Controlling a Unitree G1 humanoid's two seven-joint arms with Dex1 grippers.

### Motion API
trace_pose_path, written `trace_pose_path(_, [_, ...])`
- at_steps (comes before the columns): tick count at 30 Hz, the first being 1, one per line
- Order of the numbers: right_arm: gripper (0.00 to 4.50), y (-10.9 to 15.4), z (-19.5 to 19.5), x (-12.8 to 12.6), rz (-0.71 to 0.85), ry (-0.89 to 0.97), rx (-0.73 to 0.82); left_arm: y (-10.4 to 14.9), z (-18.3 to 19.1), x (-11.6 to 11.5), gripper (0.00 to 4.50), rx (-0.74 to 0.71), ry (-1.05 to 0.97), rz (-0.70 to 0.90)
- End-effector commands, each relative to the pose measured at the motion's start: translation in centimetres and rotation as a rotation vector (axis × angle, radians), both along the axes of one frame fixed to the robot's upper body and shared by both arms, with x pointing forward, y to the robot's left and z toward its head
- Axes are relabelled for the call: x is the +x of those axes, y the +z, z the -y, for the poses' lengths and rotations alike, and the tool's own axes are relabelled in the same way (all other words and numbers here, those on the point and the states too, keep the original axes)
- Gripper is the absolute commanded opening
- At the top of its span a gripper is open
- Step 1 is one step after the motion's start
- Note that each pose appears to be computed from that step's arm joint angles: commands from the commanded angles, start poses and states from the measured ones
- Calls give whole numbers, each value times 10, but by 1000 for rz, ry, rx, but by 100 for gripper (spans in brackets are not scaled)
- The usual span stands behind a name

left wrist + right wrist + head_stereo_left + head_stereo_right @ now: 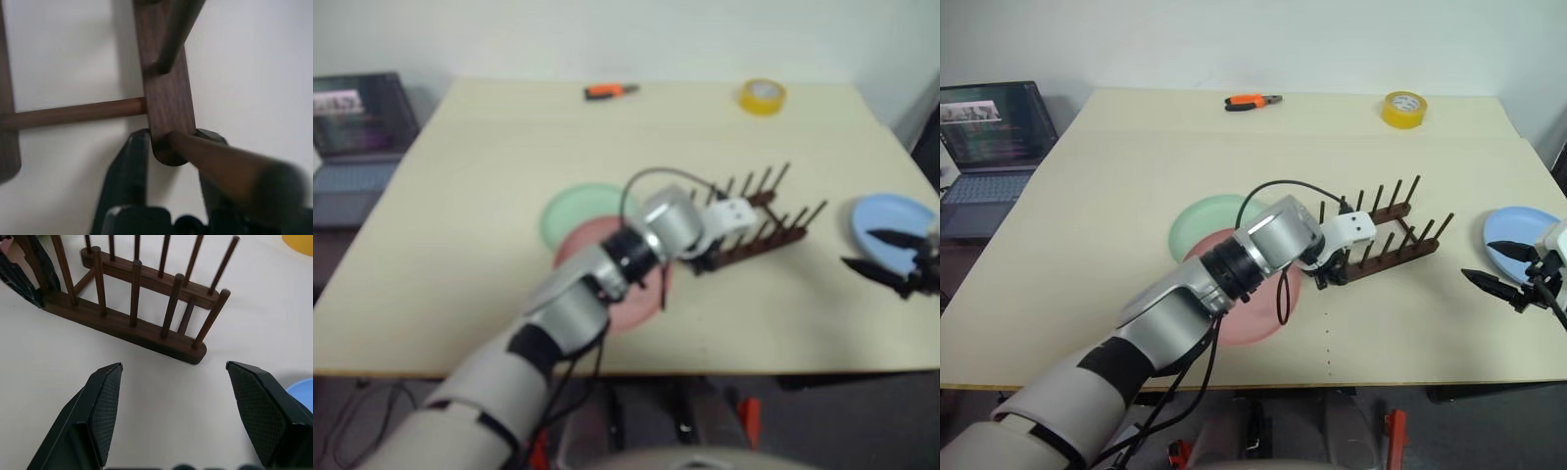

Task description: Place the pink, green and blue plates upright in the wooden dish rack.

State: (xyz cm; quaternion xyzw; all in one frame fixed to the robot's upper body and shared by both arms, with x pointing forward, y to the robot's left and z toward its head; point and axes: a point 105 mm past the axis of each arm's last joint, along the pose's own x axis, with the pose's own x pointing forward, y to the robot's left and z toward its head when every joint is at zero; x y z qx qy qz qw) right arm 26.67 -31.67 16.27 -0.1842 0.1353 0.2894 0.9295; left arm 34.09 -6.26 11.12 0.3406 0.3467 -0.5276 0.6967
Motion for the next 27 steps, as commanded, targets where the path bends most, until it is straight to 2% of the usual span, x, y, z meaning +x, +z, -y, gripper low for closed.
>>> trace_pose_path(1, [371, 13, 2, -2, 46, -11, -2, 10, 5, 2, 101, -21, -22, 33])
trace_pose_path(10, [371, 12, 6, -3, 43, -22, -2, 12, 4, -3, 101, -29, -97, 31])
trace_pose_path(17, [371, 14, 9, -2, 46, -27, -6, 14, 3, -10, 101, -31, -242, 52])
trace_pose_path(27, [371, 14, 10, 0, 42, -17, -13, 14, -5, 2, 101, -21, -290, 98])
